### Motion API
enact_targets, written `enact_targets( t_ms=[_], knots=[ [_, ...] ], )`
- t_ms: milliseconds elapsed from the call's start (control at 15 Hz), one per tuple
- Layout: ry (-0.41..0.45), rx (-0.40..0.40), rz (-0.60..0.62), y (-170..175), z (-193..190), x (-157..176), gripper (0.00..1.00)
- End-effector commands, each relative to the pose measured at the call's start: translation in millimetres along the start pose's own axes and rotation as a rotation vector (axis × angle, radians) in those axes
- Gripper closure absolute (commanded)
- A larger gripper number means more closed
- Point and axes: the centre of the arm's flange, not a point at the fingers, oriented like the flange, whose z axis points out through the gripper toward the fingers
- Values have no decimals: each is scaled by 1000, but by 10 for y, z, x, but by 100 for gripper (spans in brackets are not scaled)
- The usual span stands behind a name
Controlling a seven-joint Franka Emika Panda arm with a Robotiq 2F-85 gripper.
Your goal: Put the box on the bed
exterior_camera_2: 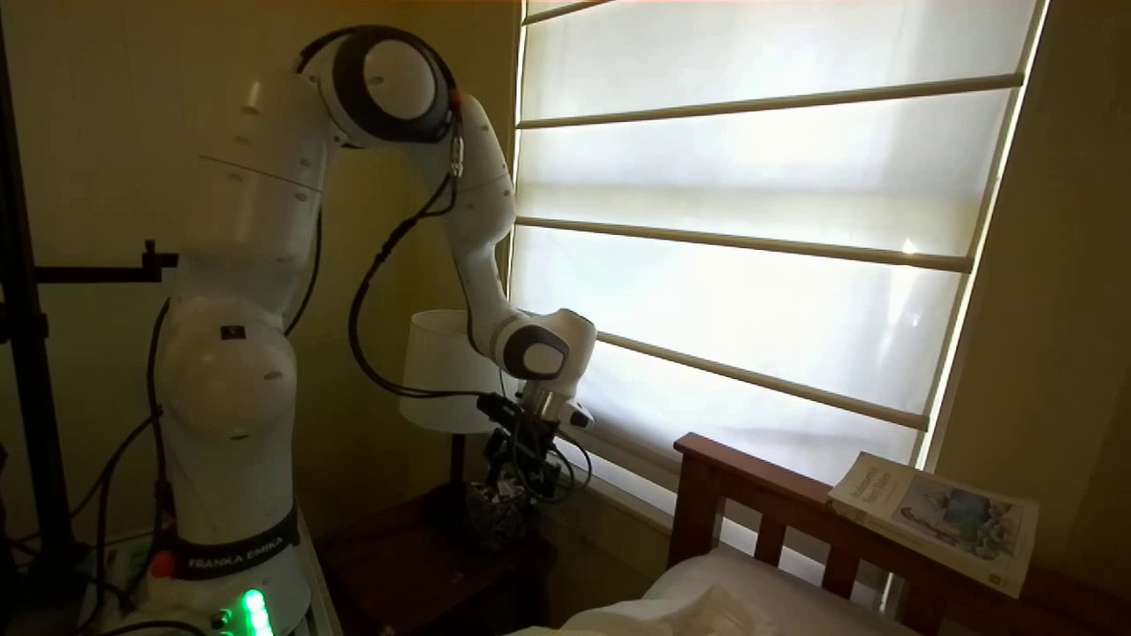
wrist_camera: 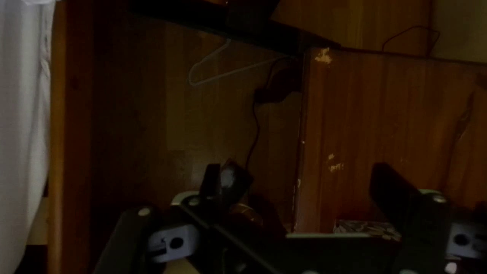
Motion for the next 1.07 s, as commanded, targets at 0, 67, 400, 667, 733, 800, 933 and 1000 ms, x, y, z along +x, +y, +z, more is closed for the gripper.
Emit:
enact_targets(
  t_ms=[0, 67, 400, 667, 733, 800, 933, 1000],
  knots=[
    [-30, -30, -37, -176, 471, 549, 0],
    [-35, -30, -43, -251, 540, 634, 0],
    [-142, -23, -76, -348, 609, 550, 0],
    [50, 56, -110, -324, 606, 766, 0],
    [100, 79, -109, -312, 605, 823, 0],
    [148, 107, -113, -292, 612, 869, 0],
    [223, 182, -122, -254, 632, 942, 0],
    [248, 226, -130, -242, 660, 979, 0]
  ],
)
